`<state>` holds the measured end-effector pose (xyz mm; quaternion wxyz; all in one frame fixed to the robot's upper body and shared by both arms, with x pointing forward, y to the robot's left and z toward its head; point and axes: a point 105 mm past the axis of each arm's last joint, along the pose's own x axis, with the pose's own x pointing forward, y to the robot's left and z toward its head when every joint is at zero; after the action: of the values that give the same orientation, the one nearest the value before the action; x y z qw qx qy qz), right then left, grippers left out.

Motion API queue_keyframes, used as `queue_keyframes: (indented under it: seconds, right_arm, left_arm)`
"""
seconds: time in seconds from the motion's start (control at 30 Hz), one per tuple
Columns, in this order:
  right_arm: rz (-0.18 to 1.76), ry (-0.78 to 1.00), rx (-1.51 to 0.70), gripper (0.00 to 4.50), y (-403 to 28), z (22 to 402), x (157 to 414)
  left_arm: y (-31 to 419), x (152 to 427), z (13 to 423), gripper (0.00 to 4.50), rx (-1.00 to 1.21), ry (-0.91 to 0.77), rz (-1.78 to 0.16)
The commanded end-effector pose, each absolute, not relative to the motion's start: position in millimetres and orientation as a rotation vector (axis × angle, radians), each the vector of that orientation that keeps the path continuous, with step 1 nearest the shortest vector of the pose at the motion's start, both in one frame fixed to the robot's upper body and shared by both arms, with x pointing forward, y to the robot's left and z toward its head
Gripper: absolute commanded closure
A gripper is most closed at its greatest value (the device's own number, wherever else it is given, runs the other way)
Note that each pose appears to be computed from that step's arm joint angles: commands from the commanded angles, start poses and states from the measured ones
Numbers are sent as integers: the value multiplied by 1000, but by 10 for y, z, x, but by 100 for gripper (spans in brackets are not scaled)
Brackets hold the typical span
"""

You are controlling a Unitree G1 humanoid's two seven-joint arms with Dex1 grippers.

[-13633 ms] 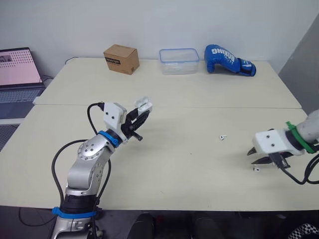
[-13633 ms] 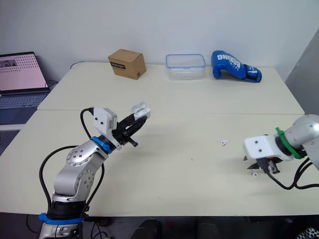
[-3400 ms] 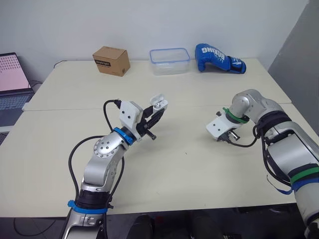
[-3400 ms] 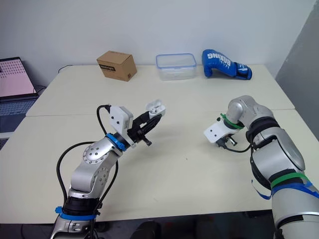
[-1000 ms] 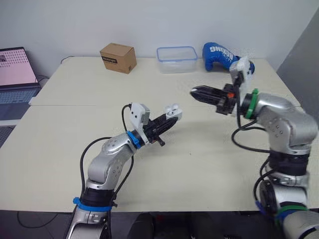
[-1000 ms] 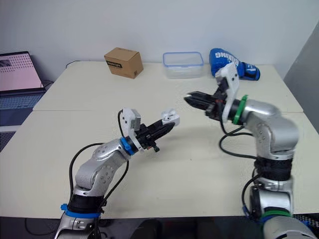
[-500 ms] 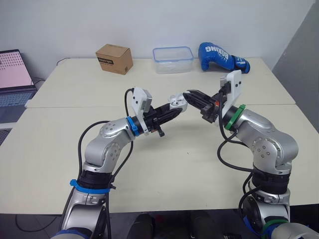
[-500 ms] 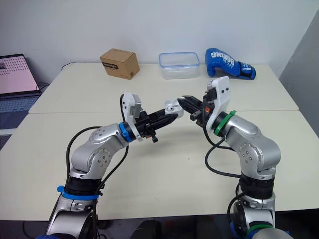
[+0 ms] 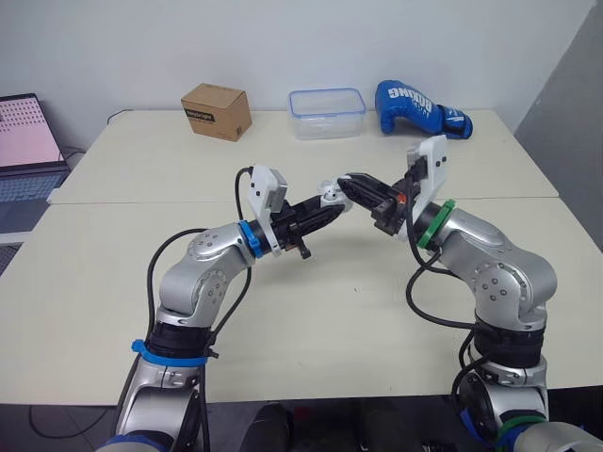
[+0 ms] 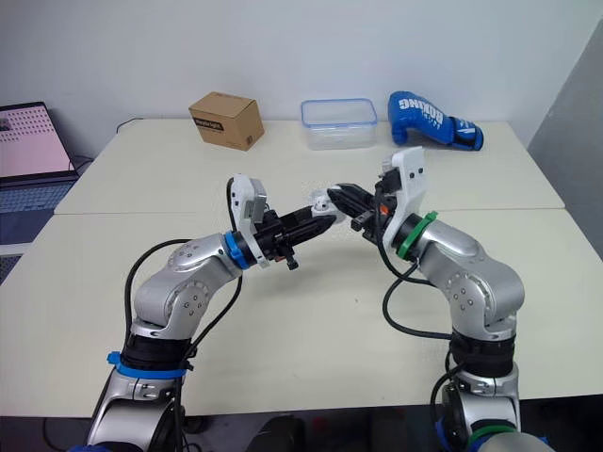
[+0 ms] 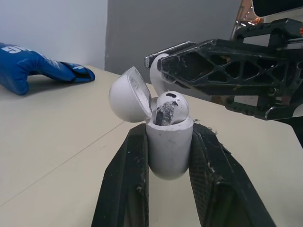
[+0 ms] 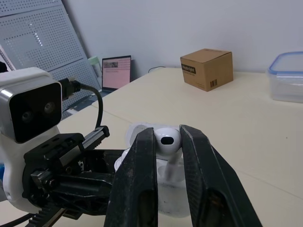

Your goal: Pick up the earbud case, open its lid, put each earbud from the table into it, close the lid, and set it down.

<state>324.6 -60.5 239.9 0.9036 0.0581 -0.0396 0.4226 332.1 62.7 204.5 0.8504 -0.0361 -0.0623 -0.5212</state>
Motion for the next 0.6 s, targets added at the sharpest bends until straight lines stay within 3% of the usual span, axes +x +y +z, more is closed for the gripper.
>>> queue_keyframes:
  seconds: [0.03, 0.37, 0.57, 0.6]
  right_arm:
    - [866, -115, 89, 413, -616, 2425, 3214]
    - [842, -107, 88, 413, -643, 2337, 3206]
    - [848, -100, 87, 211, -633, 2326, 3186]
    - [843, -99, 86, 211, -641, 2324, 3191]
  left_arm:
    - [632, 3270, 2253, 374, -66, -217, -1112]
    - [590, 3238, 2286, 374, -75, -236, -1124]
    - [589, 3246, 2274, 374, -67, -234, -1121]
    - [591, 3252, 2266, 374, -66, -232, -1118]
